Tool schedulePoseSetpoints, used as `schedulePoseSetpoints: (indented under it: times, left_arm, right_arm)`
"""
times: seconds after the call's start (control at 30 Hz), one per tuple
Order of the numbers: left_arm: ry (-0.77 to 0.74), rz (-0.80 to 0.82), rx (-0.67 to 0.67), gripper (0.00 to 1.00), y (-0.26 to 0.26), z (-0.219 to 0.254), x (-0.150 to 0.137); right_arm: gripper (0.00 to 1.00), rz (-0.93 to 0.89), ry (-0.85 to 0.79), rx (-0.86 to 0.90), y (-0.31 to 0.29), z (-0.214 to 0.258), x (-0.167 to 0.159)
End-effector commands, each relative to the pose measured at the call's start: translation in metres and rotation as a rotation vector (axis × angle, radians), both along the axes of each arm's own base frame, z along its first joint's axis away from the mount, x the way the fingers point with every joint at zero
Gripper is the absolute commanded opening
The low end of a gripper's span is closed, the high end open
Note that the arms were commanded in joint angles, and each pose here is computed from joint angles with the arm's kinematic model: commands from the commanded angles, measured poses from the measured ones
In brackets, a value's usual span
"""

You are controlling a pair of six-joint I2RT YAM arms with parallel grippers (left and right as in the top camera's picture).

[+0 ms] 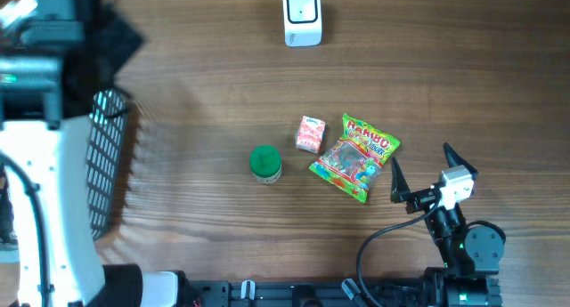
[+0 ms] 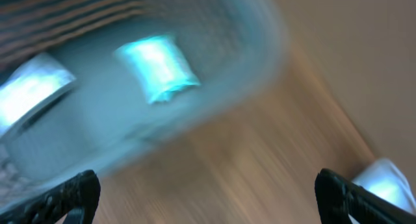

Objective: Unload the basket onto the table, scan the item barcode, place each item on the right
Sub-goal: 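Reach left gripper into basket and grasp mint-green tissue pack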

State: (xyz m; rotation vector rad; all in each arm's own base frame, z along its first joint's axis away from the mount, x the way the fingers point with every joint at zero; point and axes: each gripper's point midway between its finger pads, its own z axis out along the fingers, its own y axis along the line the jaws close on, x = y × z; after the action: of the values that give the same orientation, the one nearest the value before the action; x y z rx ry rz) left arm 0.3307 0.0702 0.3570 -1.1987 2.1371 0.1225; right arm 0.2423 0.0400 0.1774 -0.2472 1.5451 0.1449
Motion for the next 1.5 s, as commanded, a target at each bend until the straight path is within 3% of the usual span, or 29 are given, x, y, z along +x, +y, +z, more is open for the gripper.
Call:
schedulePoseSetpoints:
  times: [0.0, 0.13, 0.2, 0.27, 0.43, 0.63, 0.97, 1.07, 1.17, 1.33, 1.37, 1.4, 1.43, 1.47]
  left_arm:
    - [-0.108, 0.618, -0.181, 1.00, 0.080, -0.015, -0.039]
    - [-0.047, 0.738, -0.188, 1.00, 0.126, -0.036, -0.049]
    - [0.009, 0.612, -0.214, 1.00, 0.132, -0.052, -0.027]
    - [0.030, 0.317, -0.275, 1.00, 0.128, -0.084, 0.020]
    - [-0.016, 0.208, -0.393, 1.00, 0.137, -0.163, 0.049]
    - [-0.044, 0.204, -0.439, 1.00, 0.142, -0.262, 0.040]
    - [-0.034, 0.192, -0.453, 1.00, 0.149, -0.335, 0.061]
    - [-0.067, 0.180, -0.440, 0.92, 0.153, -0.334, 0.069]
    - [-0.076, 0.171, -0.439, 0.75, 0.153, -0.333, 0.071]
    - [-0.027, 0.114, -0.431, 0.75, 0.142, -0.349, 0.073]
    - [-0.016, 0.112, -0.435, 0.70, 0.140, -0.353, 0.073]
    - [-0.001, 0.112, -0.441, 0.49, 0.139, -0.357, 0.070]
    - [0.016, 0.113, -0.452, 0.23, 0.136, -0.359, 0.066]
    - [0.020, 0.083, -0.461, 0.04, 0.133, -0.356, 0.066]
  right_arm:
    - [1.00, -0.004, -0.003, 0.014, 0.000, 0.001, 0.000]
    - [1.00, -0.004, -0.003, 0.014, 0.000, 0.001, 0.000]
    - [1.00, -0.004, -0.003, 0.014, 0.000, 0.001, 0.000]
    - [0.99, -0.004, -0.003, 0.014, 0.000, 0.001, 0.000]
    - [1.00, -0.004, -0.003, 0.014, 0.000, 0.001, 0.000]
    - [1.00, -0.004, -0.003, 0.014, 0.000, 0.001, 0.000]
    - [1.00, -0.004, -0.003, 0.014, 0.000, 0.001, 0.000]
    - [1.00, -0.004, -0.003, 0.014, 0.000, 0.001, 0.000]
    - [1.00, -0.004, -0.003, 0.014, 0.000, 0.001, 0.000]
    - [1.00, -0.004, -0.003, 0.014, 0.000, 0.001, 0.000]
    - [1.00, -0.004, -0.003, 0.014, 0.000, 0.001, 0.000]
    - [1.00, -0.004, -0.003, 0.014, 0.000, 0.001, 0.000]
    - [1.00, -0.004, -0.003, 0.014, 0.000, 0.001, 0.000]
    - [1.00, -0.004, -0.003, 0.014, 0.000, 0.001, 0.000]
